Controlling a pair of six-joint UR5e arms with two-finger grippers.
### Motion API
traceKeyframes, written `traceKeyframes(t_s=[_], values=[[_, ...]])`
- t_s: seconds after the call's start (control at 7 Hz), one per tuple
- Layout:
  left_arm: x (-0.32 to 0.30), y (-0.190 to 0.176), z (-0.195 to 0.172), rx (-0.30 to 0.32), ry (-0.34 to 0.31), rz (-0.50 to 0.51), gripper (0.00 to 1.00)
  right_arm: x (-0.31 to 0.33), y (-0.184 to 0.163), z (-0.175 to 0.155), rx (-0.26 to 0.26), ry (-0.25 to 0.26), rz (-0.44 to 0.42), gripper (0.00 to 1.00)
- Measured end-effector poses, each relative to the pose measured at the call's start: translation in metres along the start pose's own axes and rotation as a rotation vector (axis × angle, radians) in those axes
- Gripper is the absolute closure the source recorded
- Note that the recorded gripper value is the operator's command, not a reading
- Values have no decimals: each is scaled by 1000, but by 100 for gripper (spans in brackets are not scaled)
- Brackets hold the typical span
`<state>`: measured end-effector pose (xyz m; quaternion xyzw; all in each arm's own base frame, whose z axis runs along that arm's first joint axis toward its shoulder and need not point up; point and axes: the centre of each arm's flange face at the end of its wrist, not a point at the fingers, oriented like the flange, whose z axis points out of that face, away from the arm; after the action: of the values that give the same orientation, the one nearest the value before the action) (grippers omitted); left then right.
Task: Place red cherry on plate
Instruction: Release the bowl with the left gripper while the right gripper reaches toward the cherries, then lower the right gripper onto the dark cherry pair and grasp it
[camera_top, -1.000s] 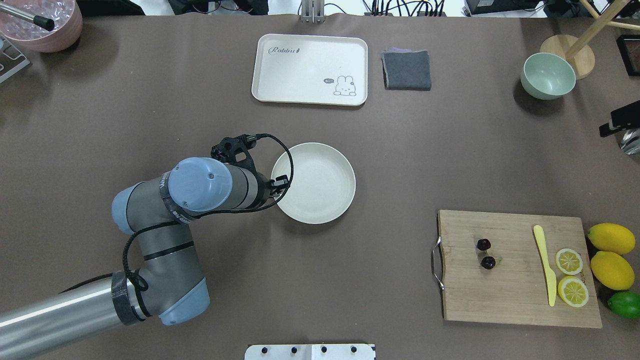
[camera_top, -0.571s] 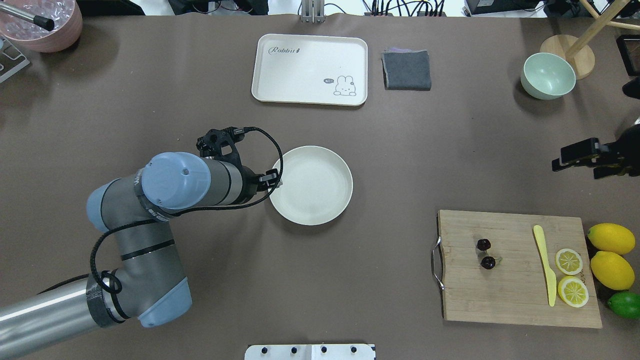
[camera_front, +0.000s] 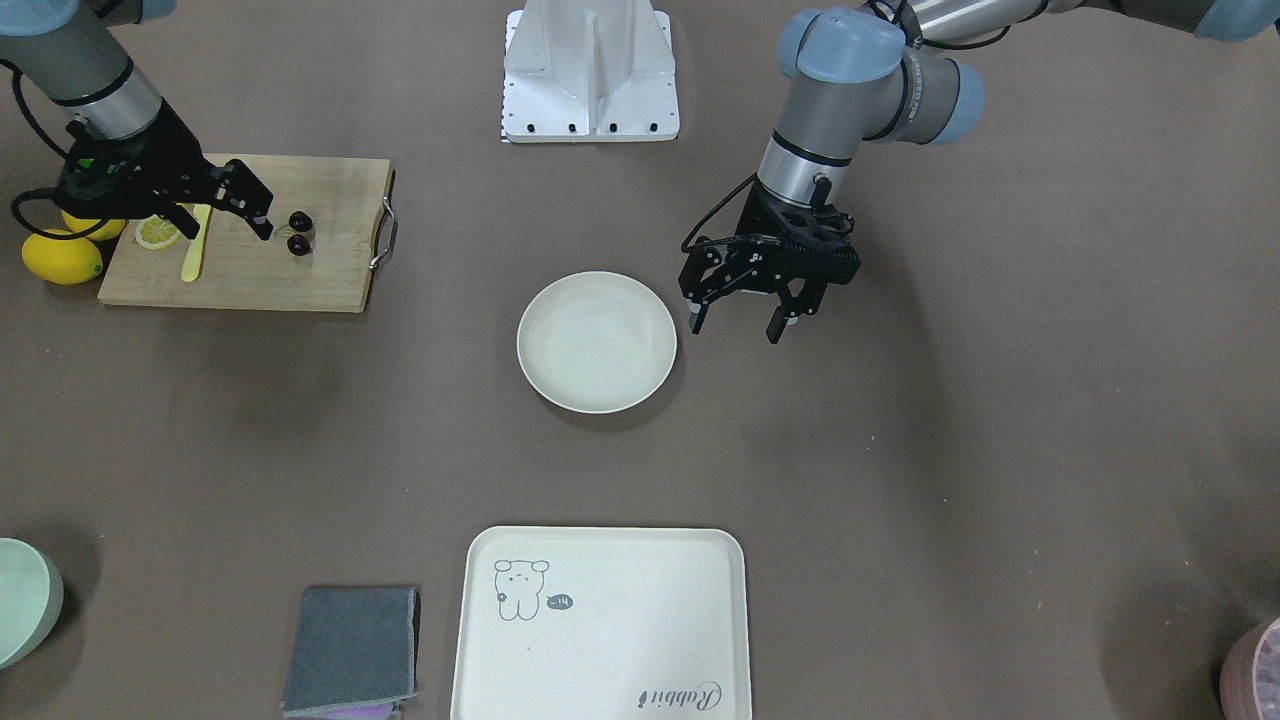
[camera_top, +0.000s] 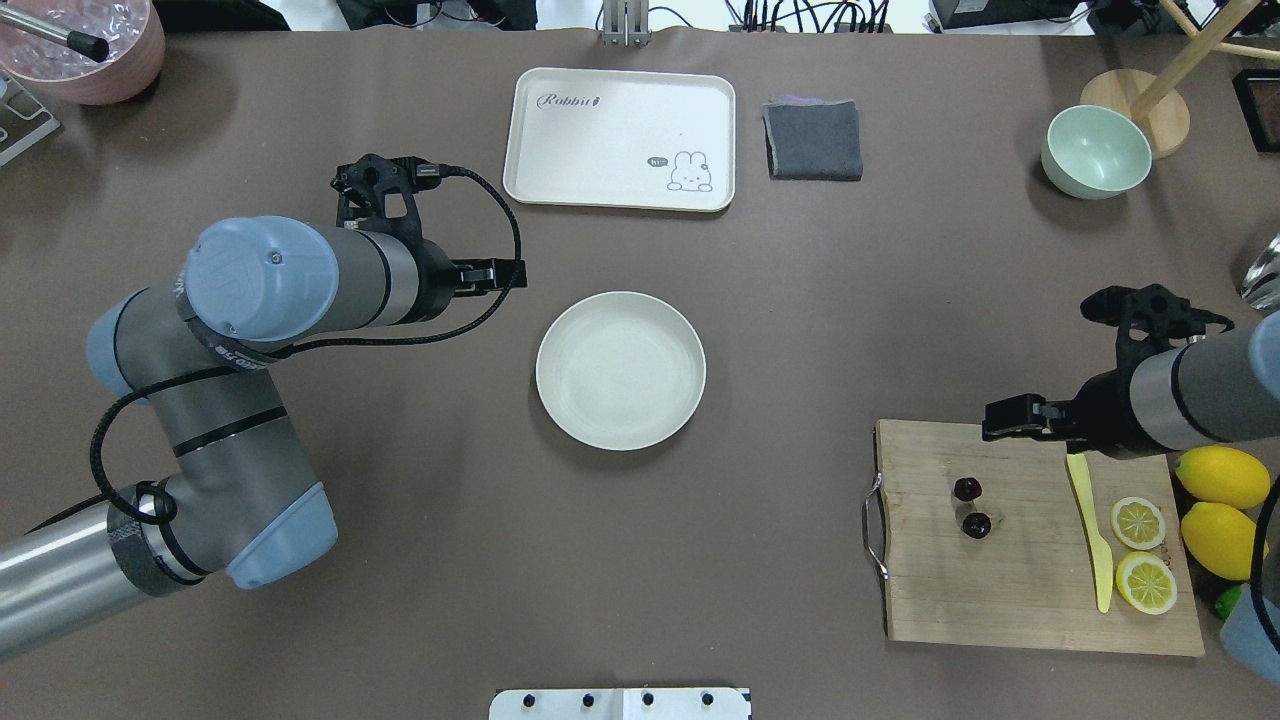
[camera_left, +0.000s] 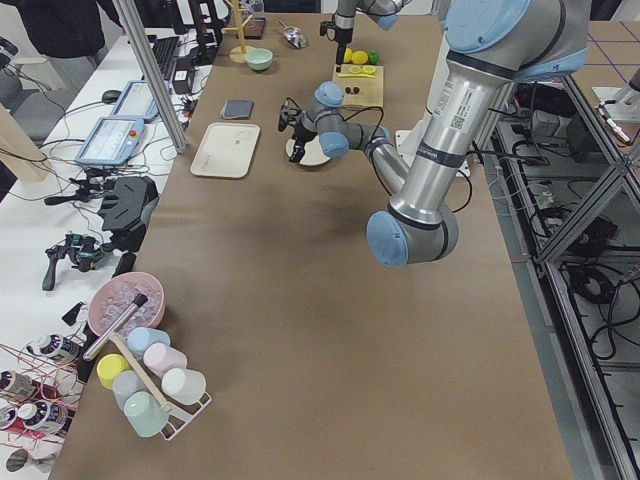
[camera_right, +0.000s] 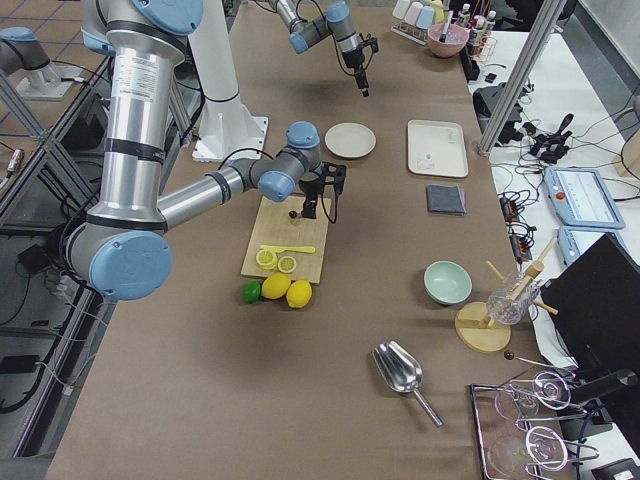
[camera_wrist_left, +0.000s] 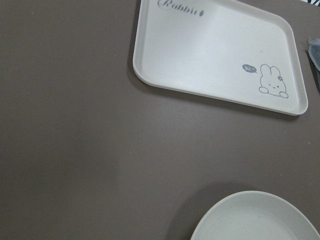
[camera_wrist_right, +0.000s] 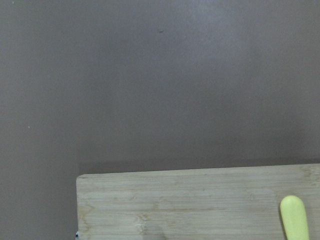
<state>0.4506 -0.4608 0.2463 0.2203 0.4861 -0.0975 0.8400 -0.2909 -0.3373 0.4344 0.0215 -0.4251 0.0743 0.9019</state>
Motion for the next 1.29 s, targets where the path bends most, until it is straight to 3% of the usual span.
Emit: traceKeyframes(t_s=[0.57,0.86,1.14,1.29], values=[[-17,1,3,16,-30,20,2,-10,34,44,-41,42,-49,2],[-22,3,3,15,-34,20,2,-9,34,51,-23,58,-51,5],[-28,5,1,13,-38,20,2,-7,33,58,-18,70,-50,37],[-31,7,-1,13,-38,20,2,-7,35,59,-21,72,-52,68]])
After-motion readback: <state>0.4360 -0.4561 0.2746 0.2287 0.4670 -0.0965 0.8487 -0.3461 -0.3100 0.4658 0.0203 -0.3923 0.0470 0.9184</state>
